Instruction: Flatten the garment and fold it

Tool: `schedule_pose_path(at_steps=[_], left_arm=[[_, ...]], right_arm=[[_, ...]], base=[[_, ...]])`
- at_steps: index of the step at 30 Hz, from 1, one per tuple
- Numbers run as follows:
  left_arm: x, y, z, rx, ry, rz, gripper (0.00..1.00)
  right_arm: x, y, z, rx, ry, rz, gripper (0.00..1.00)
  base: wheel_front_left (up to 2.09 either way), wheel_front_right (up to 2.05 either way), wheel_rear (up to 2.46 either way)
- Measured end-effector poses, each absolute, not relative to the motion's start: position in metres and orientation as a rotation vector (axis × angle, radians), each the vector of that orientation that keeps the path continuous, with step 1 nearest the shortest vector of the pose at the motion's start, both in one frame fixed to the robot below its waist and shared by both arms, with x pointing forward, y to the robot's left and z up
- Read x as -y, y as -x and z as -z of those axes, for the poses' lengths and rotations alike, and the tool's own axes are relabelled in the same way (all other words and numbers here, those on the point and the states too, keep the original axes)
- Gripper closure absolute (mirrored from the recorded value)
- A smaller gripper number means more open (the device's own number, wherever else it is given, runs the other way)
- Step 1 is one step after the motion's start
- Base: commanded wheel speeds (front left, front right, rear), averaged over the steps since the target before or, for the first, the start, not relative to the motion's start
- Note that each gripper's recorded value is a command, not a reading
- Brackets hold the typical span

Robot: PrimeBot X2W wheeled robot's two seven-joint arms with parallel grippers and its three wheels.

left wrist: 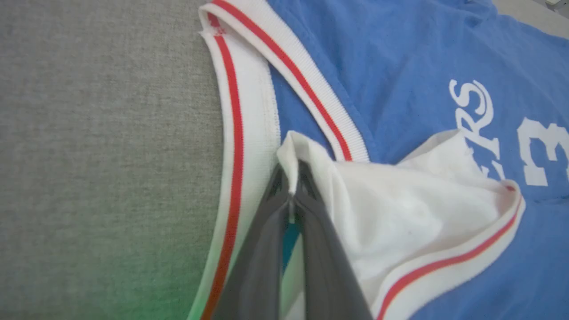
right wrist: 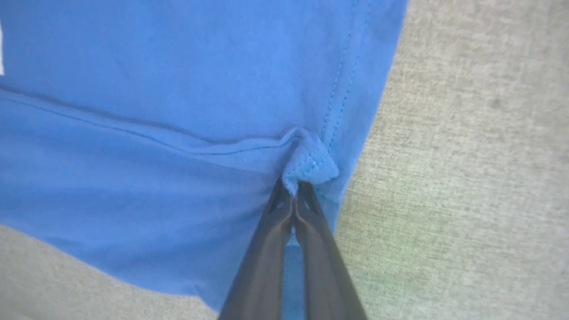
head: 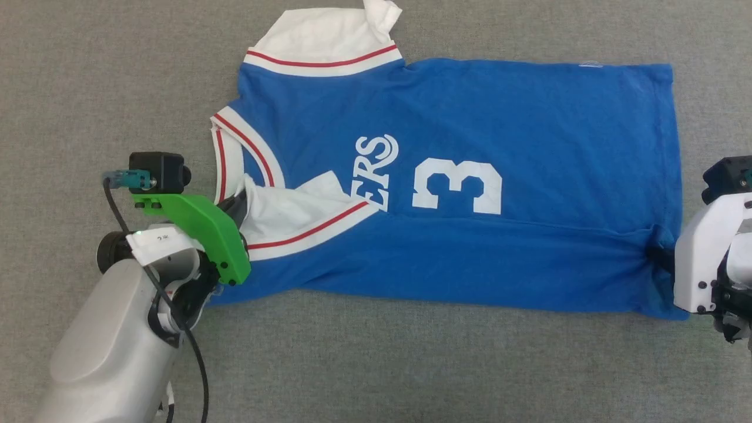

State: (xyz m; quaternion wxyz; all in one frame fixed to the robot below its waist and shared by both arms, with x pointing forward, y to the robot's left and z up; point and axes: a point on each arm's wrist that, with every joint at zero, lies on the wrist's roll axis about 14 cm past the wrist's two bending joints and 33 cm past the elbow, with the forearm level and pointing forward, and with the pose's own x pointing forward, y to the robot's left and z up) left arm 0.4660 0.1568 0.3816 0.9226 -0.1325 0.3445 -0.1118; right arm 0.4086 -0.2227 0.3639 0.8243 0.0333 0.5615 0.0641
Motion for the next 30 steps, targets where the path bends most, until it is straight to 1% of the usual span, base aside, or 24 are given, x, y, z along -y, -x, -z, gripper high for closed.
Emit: schedule_pose_path(at_steps=[1, 2, 3, 4, 8, 11, 15, 18, 20, 23, 27, 30], left_arm=[[-0.156, -0.467, -0.382, -0.706, 0.274, 0.23, 0.51], [-0.157, -0.467, -0.383, -0.701, 0.275, 0.228, 0.0], [-0.157, -0.467, -0.384, -0.695, 0.277, 0.227, 0.0], [-0.157, -0.466, -0.385, -0.693, 0.277, 0.226, 0.0], [-0.161, -0.469, -0.4, -0.638, 0.282, 0.209, 0.0], [-0.172, -0.475, -0.424, -0.545, 0.28, 0.178, 0.0], [-0.185, -0.483, -0.469, -0.376, 0.285, 0.143, 0.0], [-0.193, -0.481, -0.504, -0.234, 0.28, 0.129, 0.0], [-0.199, -0.474, -0.524, -0.134, 0.279, 0.114, 0.0], [-0.205, -0.454, -0.534, -0.042, 0.26, 0.089, 0.0], [-0.211, -0.421, -0.531, 0.026, 0.253, 0.049, 0.0], [-0.212, -0.399, -0.523, 0.031, 0.253, 0.02, 0.0]], right_arm=[[0.223, -0.409, -0.365, -1.192, -0.069, -0.137, 0.86], [0.222, -0.409, -0.366, -1.189, -0.075, -0.137, 0.6], [0.222, -0.409, -0.367, -1.182, -0.08, -0.138, 0.13], [0.222, -0.41, -0.37, -1.171, -0.082, -0.138, 0.0], [0.219, -0.415, -0.381, -1.104, -0.122, -0.136, 0.0], [0.221, -0.417, -0.394, -1.027, -0.154, -0.12, 0.0], [0.225, -0.424, -0.425, -0.854, -0.188, -0.097, 0.0], [0.223, -0.429, -0.455, -0.69, -0.218, -0.097, 0.0], [0.223, -0.429, -0.477, -0.567, -0.227, -0.097, 0.0], [0.226, -0.42, -0.493, -0.446, -0.227, -0.084, 0.0], [0.235, -0.4, -0.5, -0.342, -0.213, -0.053, 0.0], [0.24, -0.383, -0.494, -0.317, -0.206, -0.029, 0.0]], base=[[0.0, 0.0, 0.0], [0.0, 0.0, 0.0], [0.0, 0.0, 0.0], [0.0, 0.0, 0.0], [0.0, 0.0, 0.0], [0.0, 0.0, 0.0], [0.0, 0.0, 0.0], [0.0, 0.0, 0.0], [0.0, 0.0, 0.0], [0.0, 0.0, 0.0], [0.0, 0.0, 0.0], [0.0, 0.0, 0.0]])
